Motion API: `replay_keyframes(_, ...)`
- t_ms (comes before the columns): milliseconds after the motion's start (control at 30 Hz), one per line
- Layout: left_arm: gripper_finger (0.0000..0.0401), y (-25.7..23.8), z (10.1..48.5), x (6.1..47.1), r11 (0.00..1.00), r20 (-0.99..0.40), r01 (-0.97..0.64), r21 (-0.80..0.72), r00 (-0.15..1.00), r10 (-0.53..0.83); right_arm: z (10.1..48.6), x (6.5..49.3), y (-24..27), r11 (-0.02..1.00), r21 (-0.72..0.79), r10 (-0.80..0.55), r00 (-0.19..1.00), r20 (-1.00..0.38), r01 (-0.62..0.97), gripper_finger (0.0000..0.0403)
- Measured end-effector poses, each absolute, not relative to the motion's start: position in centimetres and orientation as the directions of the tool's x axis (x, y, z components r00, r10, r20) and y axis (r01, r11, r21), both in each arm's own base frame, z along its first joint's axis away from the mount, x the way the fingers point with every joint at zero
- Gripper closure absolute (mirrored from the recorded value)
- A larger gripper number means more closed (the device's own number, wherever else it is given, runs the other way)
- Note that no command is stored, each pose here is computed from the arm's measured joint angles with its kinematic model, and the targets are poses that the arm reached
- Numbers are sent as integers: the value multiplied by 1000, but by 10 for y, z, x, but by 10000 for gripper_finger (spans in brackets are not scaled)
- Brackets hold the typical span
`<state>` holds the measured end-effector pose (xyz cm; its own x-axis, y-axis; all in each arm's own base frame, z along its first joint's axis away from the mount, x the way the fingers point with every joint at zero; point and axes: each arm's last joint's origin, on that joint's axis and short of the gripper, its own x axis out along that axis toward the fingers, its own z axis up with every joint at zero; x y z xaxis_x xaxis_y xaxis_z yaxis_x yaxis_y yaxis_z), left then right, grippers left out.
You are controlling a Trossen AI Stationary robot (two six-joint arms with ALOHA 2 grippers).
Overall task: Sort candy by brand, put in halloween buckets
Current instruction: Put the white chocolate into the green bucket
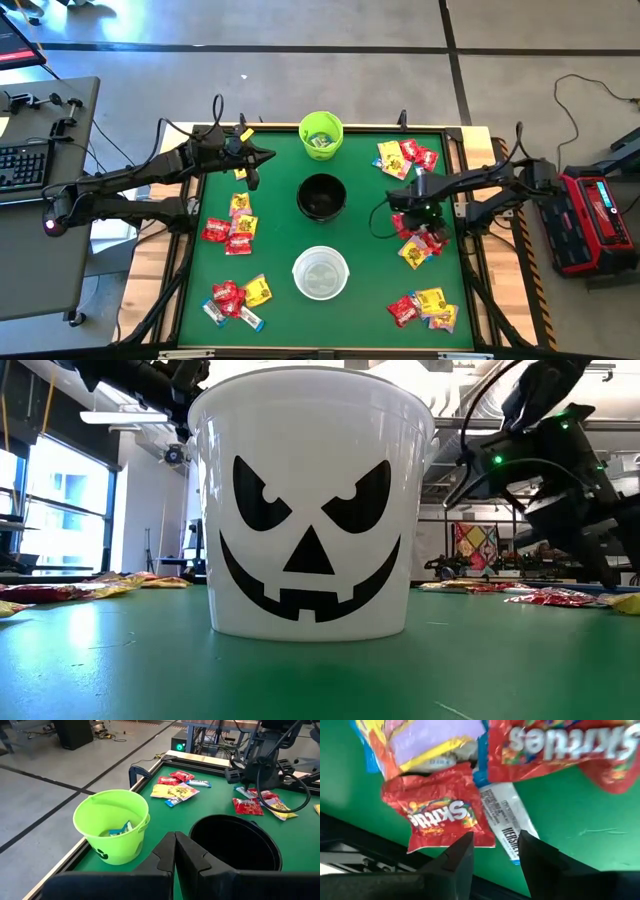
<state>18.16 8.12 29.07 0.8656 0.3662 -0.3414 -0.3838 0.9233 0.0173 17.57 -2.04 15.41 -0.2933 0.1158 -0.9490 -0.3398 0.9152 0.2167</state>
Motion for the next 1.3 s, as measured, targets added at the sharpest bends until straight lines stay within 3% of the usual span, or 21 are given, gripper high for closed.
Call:
replay_keyframes(133,401,81,291,182,923,-341,-385,15,866,366,155,181,-22,918,155,64,-250,-966,-364,265)
replay_keyframes(333,401,81,291,182,922,-342,-386,11,865,366,149,176,-21,868,187,66,-266,-962,-461,265)
replay_keyframes(1033,401,81,291,182,922,-342,-386,11,865,366,145,181,-20,867,188,105,-200,-974,-461,267)
replay_keyframes(1167,401,81,291,182,922,-342,-386,11,865,366,145,181,-20,872,187,105,-200,-974,-452,294)
replay_keyframes(1300,401,81,291,182,922,-342,-386,11,865,366,145,181,-20,877,187,105,-204,-973,-442,351)
